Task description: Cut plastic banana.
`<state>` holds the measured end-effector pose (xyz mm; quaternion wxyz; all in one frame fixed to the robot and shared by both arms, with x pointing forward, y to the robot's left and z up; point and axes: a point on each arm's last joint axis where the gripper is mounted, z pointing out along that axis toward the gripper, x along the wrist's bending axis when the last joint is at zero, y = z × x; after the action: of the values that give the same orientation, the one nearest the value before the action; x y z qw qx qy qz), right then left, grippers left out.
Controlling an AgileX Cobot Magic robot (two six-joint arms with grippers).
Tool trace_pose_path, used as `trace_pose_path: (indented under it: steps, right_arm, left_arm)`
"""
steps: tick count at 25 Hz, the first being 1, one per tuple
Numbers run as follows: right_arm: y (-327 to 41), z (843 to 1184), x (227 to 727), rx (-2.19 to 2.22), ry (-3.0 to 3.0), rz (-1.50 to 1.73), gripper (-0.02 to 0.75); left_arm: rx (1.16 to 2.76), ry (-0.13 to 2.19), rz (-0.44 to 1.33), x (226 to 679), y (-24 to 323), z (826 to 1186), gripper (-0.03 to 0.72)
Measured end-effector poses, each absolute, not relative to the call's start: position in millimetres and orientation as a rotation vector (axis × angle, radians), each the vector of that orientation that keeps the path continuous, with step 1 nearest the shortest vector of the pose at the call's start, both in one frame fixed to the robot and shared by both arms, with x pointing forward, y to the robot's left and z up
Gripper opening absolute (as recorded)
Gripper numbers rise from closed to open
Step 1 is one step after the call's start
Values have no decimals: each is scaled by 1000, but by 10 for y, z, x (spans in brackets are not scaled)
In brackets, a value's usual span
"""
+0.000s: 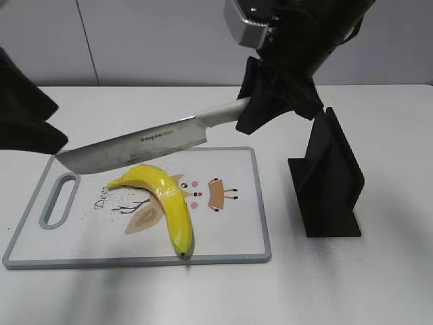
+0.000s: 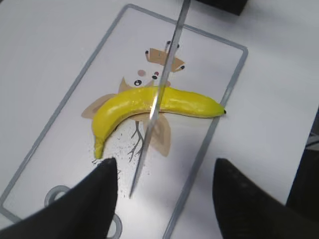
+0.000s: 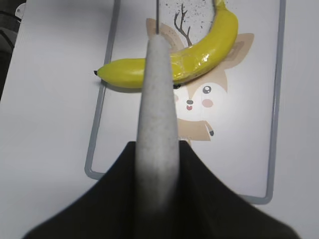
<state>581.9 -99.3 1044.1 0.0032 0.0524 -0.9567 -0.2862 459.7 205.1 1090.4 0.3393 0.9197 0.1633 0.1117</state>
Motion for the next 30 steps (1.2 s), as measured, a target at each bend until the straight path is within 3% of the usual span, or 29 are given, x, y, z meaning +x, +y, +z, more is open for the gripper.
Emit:
trace_pose_path:
  steps: [11, 13, 16, 18, 23, 30]
  right_arm:
    - [-959, 10431, 5816, 227, -2994, -917, 162]
    - [-958, 10431, 5819, 225, -2997, -918, 162]
    - [-954, 10434, 5841, 214, -3018, -931, 162]
    - [-953, 10434, 5847, 206, -3023, -934, 162]
    - [-951, 10335, 5890, 186, -3023, -891, 162]
    - [-948, 9757, 6103, 135, -3039, -710, 162]
  left_arm:
    - [2569, 383, 47, 5154, 1738, 10301, 554]
    - [2574, 390, 38, 5178, 1733, 10258, 435]
    - [2573, 392, 46, 5187, 1730, 10252, 108]
    - [2578, 383, 58, 5192, 1731, 10251, 25]
    - [2611, 331, 72, 5204, 1668, 10184, -4]
    - [2681, 353, 124, 5392, 1532, 9800, -11]
